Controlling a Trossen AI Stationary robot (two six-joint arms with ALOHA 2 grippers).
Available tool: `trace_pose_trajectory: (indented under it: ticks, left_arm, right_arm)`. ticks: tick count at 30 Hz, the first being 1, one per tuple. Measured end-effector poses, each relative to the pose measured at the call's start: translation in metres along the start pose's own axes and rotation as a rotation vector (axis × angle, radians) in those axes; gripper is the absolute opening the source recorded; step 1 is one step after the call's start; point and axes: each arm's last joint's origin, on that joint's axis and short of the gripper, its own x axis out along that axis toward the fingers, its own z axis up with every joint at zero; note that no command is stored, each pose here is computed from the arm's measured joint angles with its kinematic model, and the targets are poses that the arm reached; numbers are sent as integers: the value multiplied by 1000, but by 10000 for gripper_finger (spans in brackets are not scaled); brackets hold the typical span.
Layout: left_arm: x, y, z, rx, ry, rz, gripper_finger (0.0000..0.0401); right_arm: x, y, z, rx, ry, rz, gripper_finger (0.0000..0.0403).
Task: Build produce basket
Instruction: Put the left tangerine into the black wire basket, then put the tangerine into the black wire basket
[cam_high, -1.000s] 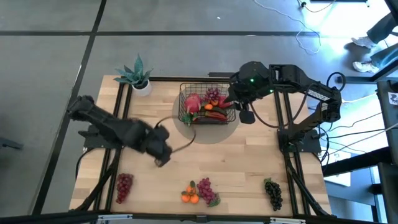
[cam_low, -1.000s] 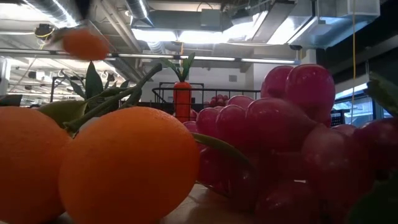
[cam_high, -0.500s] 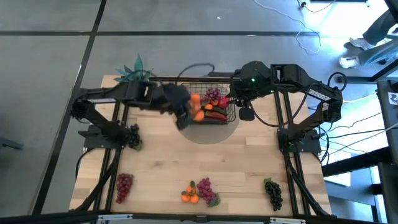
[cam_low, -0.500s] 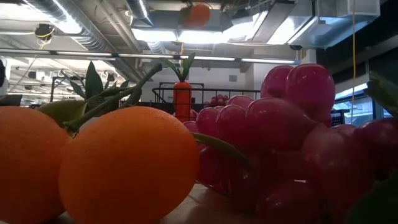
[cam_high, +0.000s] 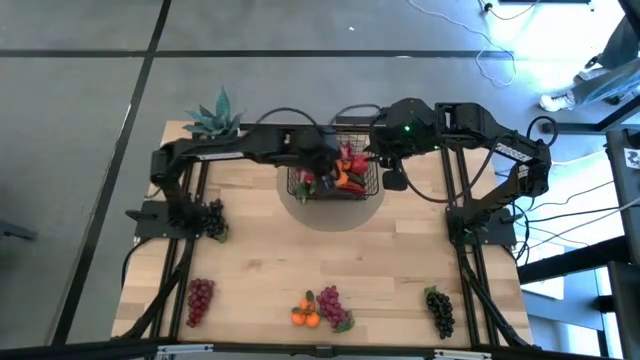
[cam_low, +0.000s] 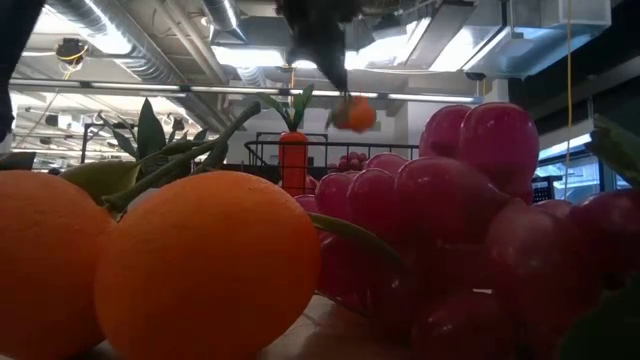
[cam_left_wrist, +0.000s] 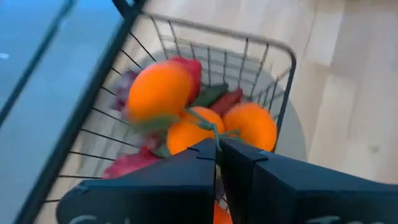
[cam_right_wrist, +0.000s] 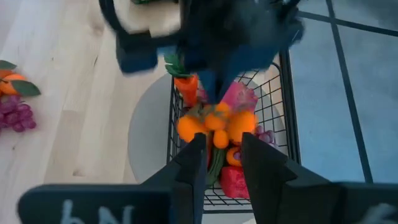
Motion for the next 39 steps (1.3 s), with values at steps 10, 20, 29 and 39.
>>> trace_pose_trajectory:
  ticks: [10, 20, 29, 39]
  left_arm:
    - [68, -13, -19, 65, 157, -24, 0]
    - [84, -14, -26, 62, 208, -67, 0]
    - [84, -12, -28, 45, 227, -65, 36]
    - [79, -11, -27, 30, 226, -60, 71]
  right_arm:
    - [0, 0, 0, 0, 2, 0, 87]
    - [0, 0, -1, 0, 6, 1, 87]
    - [0, 0, -1, 0, 6, 1, 87]
    - [-1, 0, -1, 0, 4, 1, 87]
